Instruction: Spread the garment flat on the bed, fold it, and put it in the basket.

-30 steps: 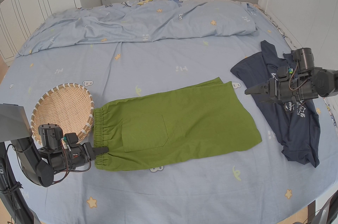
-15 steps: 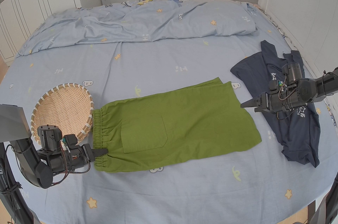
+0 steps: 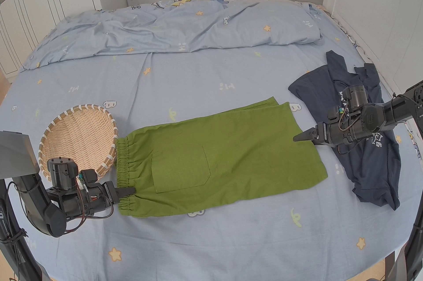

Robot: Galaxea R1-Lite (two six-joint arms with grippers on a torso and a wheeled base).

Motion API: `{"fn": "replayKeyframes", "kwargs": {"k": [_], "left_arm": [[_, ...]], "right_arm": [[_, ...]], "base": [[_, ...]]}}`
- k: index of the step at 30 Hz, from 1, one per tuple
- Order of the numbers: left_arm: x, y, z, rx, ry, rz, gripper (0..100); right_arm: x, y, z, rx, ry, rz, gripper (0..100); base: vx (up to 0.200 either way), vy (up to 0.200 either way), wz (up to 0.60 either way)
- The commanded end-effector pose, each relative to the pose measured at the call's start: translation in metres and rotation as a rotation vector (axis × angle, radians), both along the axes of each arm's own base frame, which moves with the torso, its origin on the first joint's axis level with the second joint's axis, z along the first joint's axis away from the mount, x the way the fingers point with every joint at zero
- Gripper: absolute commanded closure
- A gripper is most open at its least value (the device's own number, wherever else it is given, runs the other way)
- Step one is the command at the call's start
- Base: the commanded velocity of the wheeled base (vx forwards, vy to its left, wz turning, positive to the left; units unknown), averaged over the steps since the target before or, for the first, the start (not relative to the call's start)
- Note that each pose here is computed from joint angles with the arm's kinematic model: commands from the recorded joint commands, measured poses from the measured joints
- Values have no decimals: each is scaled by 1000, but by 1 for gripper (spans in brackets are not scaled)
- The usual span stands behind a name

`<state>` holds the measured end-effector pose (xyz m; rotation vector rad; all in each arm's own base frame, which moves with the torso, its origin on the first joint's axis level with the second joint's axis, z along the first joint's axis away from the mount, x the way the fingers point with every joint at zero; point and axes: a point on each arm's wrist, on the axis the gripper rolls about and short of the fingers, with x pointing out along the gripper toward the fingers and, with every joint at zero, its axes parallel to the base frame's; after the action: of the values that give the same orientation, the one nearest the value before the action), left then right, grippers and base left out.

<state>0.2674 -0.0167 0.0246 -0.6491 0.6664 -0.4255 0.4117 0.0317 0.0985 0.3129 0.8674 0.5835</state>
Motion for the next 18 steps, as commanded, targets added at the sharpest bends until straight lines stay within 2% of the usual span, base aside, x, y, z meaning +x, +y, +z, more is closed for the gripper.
{"fn": "replayKeyframes", "kwargs": {"k": [1,18], "left_arm": [[0,0,0,1,0,-1,100],[1,0,-1,3,-2,-2,100]], "right_arm": [[3,0,-7,0,14,-2,0],[2,12,-16,2,51,27,0]], "base": [[0,0,0],[0,0,0]]}}
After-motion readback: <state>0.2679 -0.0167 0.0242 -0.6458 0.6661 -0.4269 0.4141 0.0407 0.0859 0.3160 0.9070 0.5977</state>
